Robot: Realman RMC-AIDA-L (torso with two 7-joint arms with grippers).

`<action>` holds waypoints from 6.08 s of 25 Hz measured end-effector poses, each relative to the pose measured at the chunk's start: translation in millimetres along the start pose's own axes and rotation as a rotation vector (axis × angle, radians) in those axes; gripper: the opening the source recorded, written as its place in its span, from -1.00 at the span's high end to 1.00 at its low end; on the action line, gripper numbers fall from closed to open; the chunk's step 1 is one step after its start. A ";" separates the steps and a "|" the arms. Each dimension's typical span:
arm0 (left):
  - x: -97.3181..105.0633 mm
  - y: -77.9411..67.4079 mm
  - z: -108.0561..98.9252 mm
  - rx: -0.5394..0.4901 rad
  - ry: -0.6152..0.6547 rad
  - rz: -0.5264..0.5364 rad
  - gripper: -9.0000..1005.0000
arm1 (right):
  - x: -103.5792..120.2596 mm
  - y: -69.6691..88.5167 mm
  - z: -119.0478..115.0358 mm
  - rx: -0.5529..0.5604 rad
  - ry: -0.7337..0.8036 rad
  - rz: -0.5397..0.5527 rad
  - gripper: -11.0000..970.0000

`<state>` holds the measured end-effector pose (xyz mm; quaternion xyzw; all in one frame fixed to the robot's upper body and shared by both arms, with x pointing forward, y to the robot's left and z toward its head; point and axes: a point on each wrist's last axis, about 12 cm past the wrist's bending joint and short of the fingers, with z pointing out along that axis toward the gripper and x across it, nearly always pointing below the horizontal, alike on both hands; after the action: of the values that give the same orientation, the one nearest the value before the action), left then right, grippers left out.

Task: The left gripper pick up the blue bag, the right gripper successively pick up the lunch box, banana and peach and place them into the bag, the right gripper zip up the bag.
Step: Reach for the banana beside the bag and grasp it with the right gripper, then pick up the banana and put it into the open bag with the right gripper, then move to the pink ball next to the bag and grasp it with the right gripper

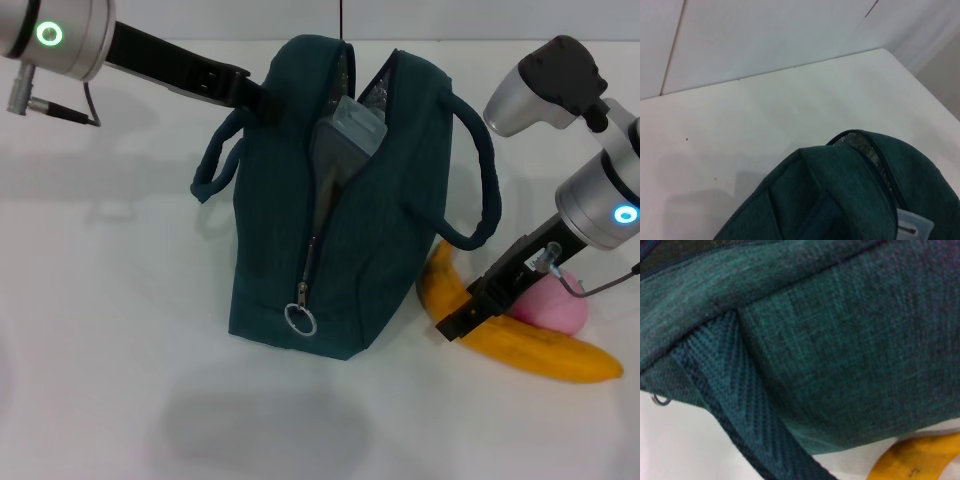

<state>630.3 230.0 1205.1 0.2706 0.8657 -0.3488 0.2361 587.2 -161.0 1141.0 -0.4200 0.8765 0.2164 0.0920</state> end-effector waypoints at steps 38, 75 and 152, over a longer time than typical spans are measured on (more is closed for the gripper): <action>5.7 -0.3 1.2 0.014 -0.002 -0.011 0.87 | 103.4 -65.1 -58.2 -0.199 -0.476 0.393 0.07; -19.2 -24.1 5.7 0.087 -0.007 0.014 0.87 | 65.9 1.0 -8.7 -0.490 -1.540 -0.095 0.00; -14.8 -23.2 8.4 0.071 0.015 0.033 0.86 | 106.4 -27.0 -85.4 -0.226 -1.048 -0.249 -0.39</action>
<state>628.4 205.2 1219.6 0.2958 0.8499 -0.3732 0.2256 542.9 -289.0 1172.4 -0.3639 0.6281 0.4770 0.4955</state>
